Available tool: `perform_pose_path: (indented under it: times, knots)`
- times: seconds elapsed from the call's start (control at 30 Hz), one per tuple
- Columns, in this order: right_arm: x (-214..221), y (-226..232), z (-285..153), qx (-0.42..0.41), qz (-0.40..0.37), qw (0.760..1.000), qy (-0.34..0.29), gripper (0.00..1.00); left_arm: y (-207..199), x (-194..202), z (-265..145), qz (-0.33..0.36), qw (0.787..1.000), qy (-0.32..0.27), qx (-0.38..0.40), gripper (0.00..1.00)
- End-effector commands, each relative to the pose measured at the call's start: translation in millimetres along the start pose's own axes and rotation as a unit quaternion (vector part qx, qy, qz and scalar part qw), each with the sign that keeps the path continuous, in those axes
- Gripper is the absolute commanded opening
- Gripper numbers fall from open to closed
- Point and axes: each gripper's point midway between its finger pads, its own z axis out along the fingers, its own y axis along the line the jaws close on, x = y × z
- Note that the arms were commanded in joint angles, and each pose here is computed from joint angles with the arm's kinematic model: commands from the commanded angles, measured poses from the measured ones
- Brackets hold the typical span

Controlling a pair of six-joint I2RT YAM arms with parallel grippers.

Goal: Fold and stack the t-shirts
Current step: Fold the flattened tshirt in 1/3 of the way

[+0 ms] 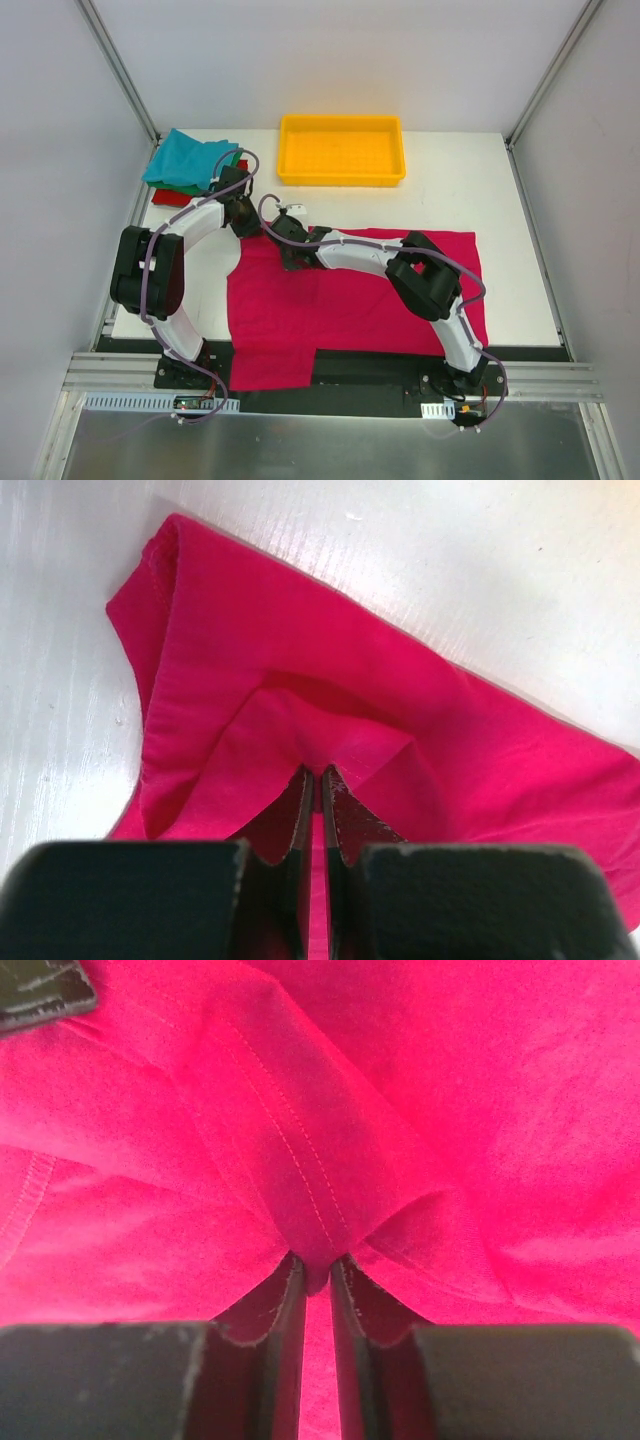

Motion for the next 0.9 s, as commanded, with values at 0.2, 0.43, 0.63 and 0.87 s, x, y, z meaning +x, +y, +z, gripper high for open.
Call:
perform_pose_path:
  times: [0.2,0.43,0.63,0.87]
  knots:
    - [-25,7,-44,-0.001,-0.062,0.998,-0.018,0.03,0,-8,-34,0.003,0.999,-0.040,0.024,0.00]
    - [-11,4,-68,-0.038,-0.096,0.995,-0.004,0.01,18,14,-59,-0.020,0.998,-0.059,0.033,0.00]
    - [4,16,-91,-0.115,-0.137,0.983,0.029,0.01,32,47,-75,-0.051,0.996,-0.052,0.057,0.00]
    - [43,12,-108,-0.161,-0.155,0.970,0.092,0.01,55,85,-85,-0.066,0.993,-0.054,0.079,0.00]
